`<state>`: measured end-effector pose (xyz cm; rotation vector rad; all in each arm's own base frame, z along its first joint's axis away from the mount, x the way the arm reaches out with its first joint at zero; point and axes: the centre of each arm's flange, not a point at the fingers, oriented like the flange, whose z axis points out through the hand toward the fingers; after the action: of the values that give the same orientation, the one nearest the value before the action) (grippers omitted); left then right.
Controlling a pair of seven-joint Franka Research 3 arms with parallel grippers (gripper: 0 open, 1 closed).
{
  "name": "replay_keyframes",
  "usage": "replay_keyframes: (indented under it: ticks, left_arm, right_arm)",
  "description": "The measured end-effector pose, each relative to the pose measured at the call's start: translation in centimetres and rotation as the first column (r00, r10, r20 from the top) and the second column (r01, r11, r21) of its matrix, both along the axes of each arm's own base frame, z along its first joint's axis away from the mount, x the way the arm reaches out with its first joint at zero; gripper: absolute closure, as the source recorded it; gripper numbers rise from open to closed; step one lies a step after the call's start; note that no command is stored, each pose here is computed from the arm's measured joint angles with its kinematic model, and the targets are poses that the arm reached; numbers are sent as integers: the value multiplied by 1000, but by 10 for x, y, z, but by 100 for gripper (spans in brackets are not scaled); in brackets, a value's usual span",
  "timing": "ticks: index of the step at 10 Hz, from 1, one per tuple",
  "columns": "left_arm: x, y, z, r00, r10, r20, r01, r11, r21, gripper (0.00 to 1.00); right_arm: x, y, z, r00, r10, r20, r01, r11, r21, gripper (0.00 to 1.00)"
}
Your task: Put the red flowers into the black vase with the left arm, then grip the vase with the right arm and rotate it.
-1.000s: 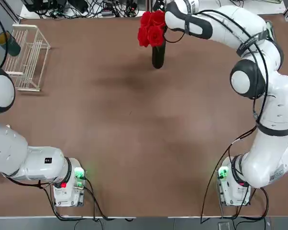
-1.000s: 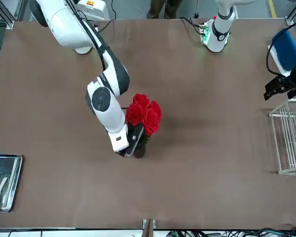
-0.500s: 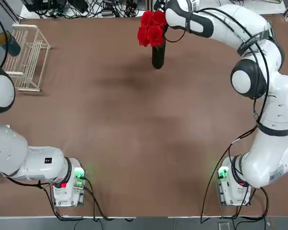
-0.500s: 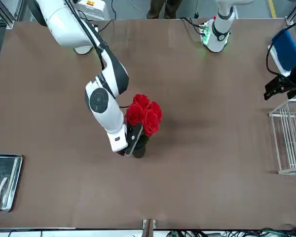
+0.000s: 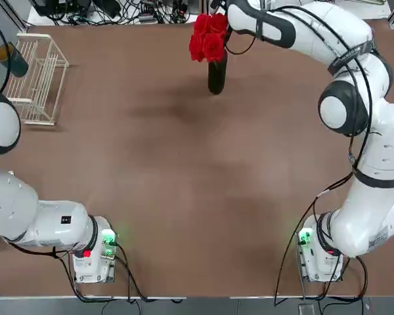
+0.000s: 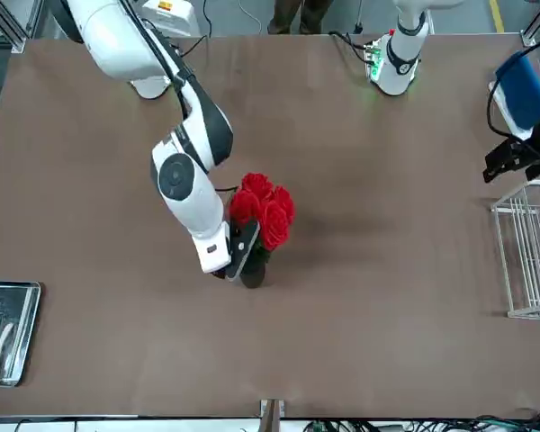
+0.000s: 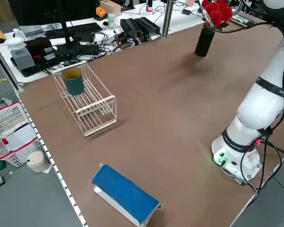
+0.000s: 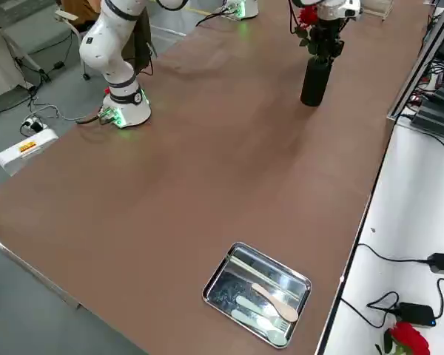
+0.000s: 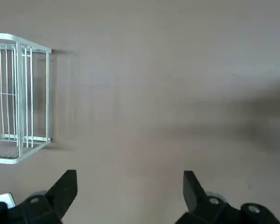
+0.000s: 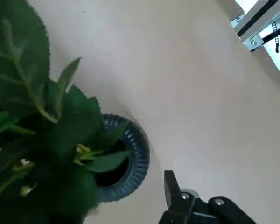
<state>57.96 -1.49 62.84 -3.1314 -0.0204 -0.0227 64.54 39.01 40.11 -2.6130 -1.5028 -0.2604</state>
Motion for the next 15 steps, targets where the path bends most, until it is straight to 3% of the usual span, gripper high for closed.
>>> replay_keyframes:
  ticks: [6, 8, 10, 12, 14, 15]
  left_arm:
    - [0, 0, 0, 1000, 0, 0, 0, 1000, 0, 0]
    - [0, 0, 0, 1000, 0, 0, 0, 1000, 0, 0]
    - [0, 0, 0, 1000, 0, 0, 0, 1000, 0, 0]
    - [0, -1, 0, 1000, -1, 0, 1, 1000, 0, 0]
    - [0, -1, 0, 1000, -2, 0, 2, 1000, 0, 0]
    - [0, -1, 0, 1000, -3, 0, 3, 1000, 0, 0]
  right_arm:
    - [8, -36, 19, 998, -38, -41, 37, 999, -36, 31]
    - [15, -56, 33, 997, -66, -37, 65, 997, -38, 29]
    - [26, -98, 48, 988, -134, -74, 133, 991, -20, 22]
    - [39, -166, 71, 968, -228, -101, 225, 973, -40, 0]
    - [41, -233, 107, 932, -355, -78, 348, 934, -85, 0]
    - [38, -260, 127, 890, -450, -65, 443, 891, -98, 0]
